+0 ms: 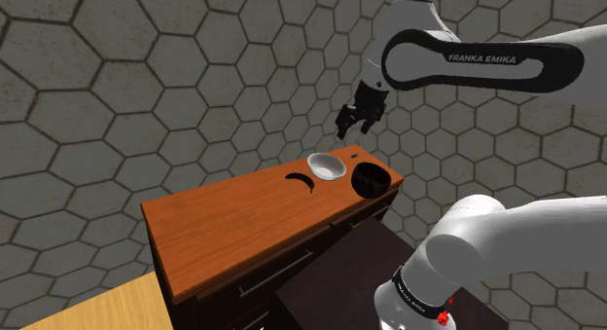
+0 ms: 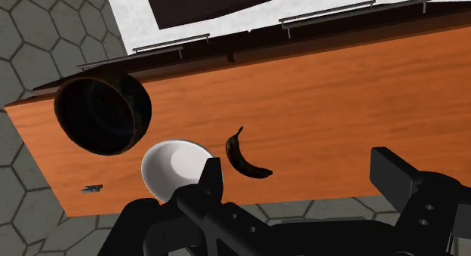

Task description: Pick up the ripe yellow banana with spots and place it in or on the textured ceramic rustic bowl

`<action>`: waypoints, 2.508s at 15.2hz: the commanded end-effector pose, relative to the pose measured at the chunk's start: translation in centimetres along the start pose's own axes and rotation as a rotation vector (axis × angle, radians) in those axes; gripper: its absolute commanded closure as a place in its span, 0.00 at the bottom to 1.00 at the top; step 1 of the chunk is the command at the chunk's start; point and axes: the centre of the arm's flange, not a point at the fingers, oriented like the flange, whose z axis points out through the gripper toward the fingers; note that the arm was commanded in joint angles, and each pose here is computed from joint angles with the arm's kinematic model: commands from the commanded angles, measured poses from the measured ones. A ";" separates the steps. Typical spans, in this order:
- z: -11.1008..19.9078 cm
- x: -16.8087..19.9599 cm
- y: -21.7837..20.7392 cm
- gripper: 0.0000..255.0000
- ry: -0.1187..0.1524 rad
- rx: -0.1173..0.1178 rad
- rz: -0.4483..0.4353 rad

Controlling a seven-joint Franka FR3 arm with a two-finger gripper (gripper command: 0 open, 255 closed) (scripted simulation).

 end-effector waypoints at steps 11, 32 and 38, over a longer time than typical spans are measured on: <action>14.7 5.1 1.9 0.00 0.023 -0.030 0.008; 38.3 13.7 5.7 0.00 0.055 -0.077 0.020; 41.2 13.9 6.0 0.00 0.055 -0.077 0.020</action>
